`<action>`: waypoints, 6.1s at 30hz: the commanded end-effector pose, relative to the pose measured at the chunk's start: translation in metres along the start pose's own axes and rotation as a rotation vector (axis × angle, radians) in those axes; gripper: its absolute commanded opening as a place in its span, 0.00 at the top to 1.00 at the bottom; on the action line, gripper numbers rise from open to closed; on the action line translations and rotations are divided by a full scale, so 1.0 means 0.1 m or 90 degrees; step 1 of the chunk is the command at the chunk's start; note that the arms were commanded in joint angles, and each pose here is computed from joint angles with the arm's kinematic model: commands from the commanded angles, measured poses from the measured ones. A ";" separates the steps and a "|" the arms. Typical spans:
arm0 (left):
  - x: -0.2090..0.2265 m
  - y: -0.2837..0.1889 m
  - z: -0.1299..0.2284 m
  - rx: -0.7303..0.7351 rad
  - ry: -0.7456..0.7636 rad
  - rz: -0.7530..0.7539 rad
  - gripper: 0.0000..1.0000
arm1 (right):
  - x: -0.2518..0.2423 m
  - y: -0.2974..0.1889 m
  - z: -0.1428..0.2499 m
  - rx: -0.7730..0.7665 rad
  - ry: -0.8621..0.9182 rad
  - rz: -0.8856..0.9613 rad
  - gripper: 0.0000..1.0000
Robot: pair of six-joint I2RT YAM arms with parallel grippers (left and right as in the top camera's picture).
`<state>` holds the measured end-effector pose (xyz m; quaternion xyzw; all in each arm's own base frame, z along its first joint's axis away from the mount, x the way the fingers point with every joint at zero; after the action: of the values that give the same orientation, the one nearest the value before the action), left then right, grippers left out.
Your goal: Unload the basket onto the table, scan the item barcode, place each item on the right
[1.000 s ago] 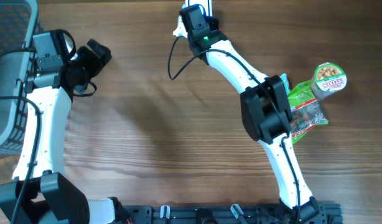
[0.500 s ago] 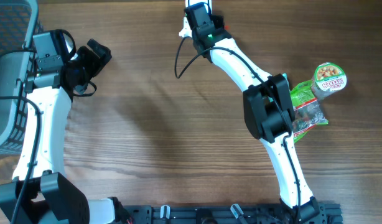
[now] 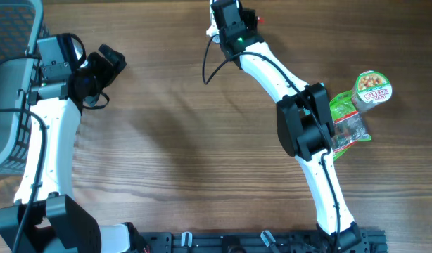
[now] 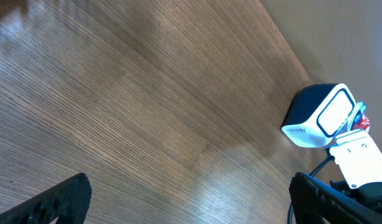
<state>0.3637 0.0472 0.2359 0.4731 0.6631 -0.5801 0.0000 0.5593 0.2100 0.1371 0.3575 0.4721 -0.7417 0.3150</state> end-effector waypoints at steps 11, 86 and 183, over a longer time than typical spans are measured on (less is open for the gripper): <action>-0.05 -0.07 -0.04 -0.011 0.002 0.017 0.00 | 0.20 -0.04 -0.04 -0.063 -0.021 -0.086 0.96; -0.05 -0.07 -0.04 -0.011 0.002 0.017 0.00 | 1.51 -1.45 1.91 0.166 0.727 -0.561 0.27; -0.05 -0.07 -0.04 -0.011 0.002 0.017 0.00 | 1.25 -3.54 3.36 -0.749 1.070 0.394 0.00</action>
<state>0.3638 0.0472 0.2361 0.4732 0.6631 -0.5800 0.0001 0.1206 0.0076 0.3226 0.6572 0.7031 0.1915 0.1926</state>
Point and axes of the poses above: each gripper's point midway between its finger pads, its own y axis out along the fingers, its own x axis along the line the jaws close on, z = x × y, the point moved 8 cm from there along -y, back along the fingers, and after that the axes turned 5 degrees about -y, right-handed, at the moved point
